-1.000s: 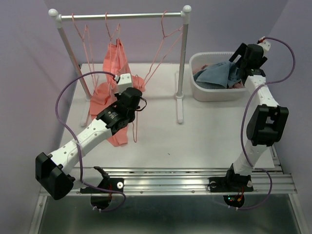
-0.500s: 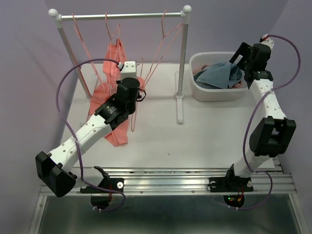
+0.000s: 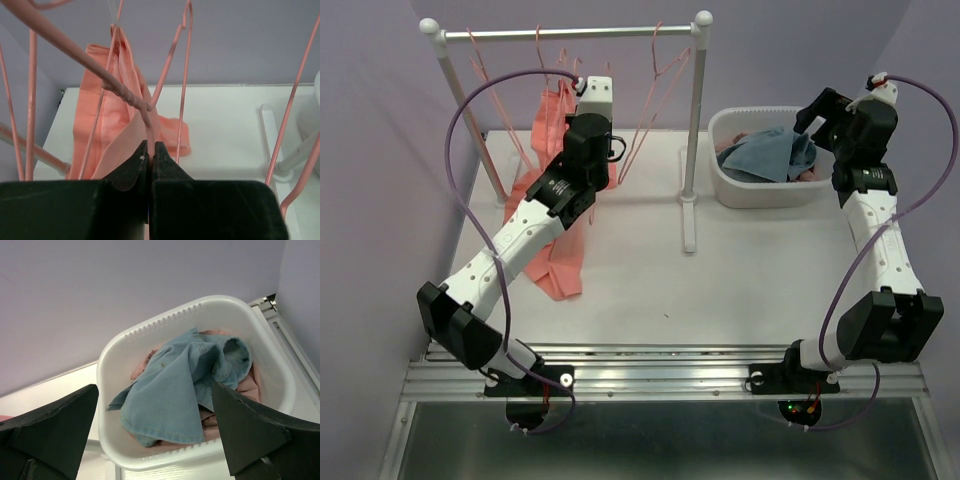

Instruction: Remove the skirt from the hanger

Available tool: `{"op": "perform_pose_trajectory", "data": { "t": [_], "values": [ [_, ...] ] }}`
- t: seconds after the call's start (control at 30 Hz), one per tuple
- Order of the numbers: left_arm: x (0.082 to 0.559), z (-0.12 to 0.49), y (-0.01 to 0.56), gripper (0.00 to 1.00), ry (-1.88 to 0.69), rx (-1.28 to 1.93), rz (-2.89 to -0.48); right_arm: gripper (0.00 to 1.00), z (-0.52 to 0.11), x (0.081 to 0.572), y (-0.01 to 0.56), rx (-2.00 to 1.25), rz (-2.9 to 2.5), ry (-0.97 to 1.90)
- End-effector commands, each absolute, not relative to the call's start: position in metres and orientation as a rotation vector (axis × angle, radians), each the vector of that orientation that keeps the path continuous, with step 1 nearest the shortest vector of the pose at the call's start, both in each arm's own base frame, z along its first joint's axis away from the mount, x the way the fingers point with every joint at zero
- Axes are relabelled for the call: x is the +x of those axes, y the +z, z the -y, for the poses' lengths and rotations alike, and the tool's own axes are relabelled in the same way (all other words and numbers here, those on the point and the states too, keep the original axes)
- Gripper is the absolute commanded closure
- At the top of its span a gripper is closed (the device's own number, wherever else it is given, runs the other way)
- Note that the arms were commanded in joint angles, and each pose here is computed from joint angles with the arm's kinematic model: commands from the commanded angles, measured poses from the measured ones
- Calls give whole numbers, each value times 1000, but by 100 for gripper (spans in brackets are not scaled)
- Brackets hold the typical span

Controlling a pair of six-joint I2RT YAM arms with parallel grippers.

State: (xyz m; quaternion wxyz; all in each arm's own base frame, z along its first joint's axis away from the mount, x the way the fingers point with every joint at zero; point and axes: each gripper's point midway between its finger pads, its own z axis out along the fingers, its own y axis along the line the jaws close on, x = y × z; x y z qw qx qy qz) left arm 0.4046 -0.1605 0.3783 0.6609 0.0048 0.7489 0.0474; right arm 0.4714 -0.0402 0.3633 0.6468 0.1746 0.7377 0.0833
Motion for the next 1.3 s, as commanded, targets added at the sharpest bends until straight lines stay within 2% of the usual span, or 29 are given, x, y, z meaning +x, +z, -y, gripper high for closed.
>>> {"op": "perform_pose_trajectory", "data": {
  "t": [0.0, 0.27, 0.53, 0.87, 1.27],
  "values": [
    [417, 158, 450, 100, 122, -28, -1528, 0, 31, 454, 386, 362, -1592, 229],
    [430, 166, 488, 100, 100, -62, -1440, 0, 42, 438, 379, 401, -1581, 156],
    [423, 167, 527, 100, 30, -75, -1307, 0, 55, 434, 375, 422, -1612, 64],
    [433, 169, 555, 100, 64, -86, -1235, 0, 59, 436, 370, 432, -1618, 45],
    [480, 183, 532, 100, 88, -68, -1288, 0, 59, 434, 369, 439, -1613, 44]
  ]
}}
